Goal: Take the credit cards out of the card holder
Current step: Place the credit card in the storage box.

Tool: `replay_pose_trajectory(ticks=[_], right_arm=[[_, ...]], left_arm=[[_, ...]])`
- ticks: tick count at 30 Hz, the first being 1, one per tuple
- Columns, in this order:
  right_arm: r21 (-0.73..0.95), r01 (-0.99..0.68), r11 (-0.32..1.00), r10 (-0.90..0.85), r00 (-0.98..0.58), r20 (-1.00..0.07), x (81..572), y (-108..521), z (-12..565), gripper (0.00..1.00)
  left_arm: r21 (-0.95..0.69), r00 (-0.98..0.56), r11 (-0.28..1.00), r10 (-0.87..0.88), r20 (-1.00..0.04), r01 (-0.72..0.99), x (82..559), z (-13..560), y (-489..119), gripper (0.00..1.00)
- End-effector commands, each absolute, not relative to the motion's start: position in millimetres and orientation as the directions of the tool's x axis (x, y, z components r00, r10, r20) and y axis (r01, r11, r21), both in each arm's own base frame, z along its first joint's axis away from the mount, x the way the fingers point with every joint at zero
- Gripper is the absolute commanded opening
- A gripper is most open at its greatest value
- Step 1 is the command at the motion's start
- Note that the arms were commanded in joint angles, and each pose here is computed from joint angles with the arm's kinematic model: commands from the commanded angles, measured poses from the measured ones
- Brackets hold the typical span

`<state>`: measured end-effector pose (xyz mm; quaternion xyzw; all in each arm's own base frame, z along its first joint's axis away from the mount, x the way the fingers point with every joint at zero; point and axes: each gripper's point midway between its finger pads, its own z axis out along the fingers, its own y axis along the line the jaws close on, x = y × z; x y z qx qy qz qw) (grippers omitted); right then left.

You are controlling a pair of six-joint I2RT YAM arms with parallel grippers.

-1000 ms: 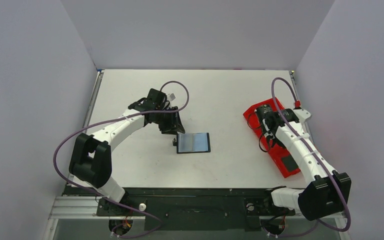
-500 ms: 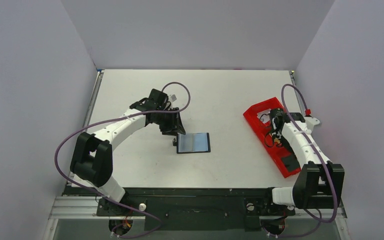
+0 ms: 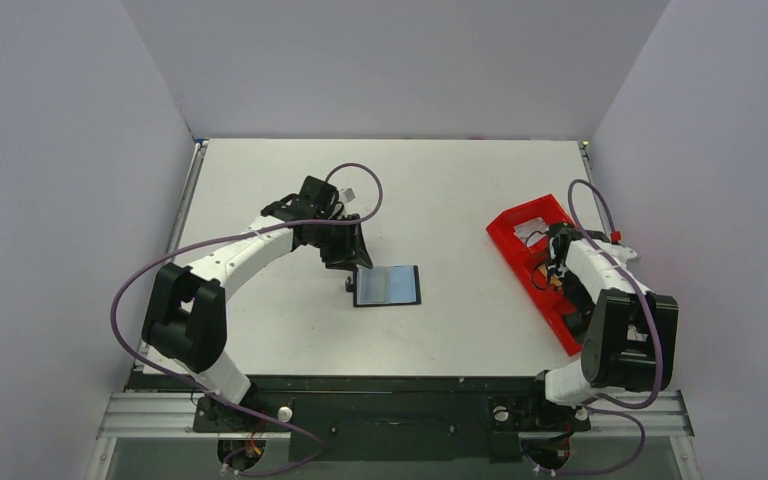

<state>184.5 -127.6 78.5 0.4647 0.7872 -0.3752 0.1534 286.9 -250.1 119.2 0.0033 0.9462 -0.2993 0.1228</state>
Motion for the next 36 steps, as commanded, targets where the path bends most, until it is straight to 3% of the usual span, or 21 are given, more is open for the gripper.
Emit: replay_pose_trajectory(ticks=[1, 6, 15, 23, 28, 36], right_arm=[[-0.441, 0.854, 0.275, 0.625, -0.507, -0.593, 188, -133, 72, 0.02], [-0.431, 0.854, 0.291, 0.648, -0.507, -0.568, 186, -129, 67, 0.1], [-0.293, 0.885, 0.362, 0.672, -0.466, -0.576, 201, -117, 86, 0.36], [-0.179, 0.882, 0.436, 0.677, -0.452, -0.58, 212, -105, 109, 0.48], [-0.035, 0.847, 0.53, 0.672, -0.446, -0.591, 229, -88, 128, 0.65], [0.073, 0.779, 0.623, 0.63, -0.445, -0.636, 247, -67, 164, 0.71]], left_arm=[[-0.571, -0.957, 0.813, -0.058, -0.283, 0.119, 296, 135, -254, 0.42], [-0.57, -0.957, 0.812, -0.055, -0.285, 0.123, 296, 134, -254, 0.42], [-0.572, -0.957, 0.811, -0.053, -0.284, 0.125, 295, 134, -255, 0.42], [-0.575, -0.956, 0.808, -0.052, -0.288, 0.129, 295, 136, -255, 0.42], [-0.572, -0.954, 0.81, -0.056, -0.296, 0.13, 295, 137, -254, 0.42], [-0.547, -0.939, 0.826, -0.066, -0.337, 0.139, 298, 144, -248, 0.43]])
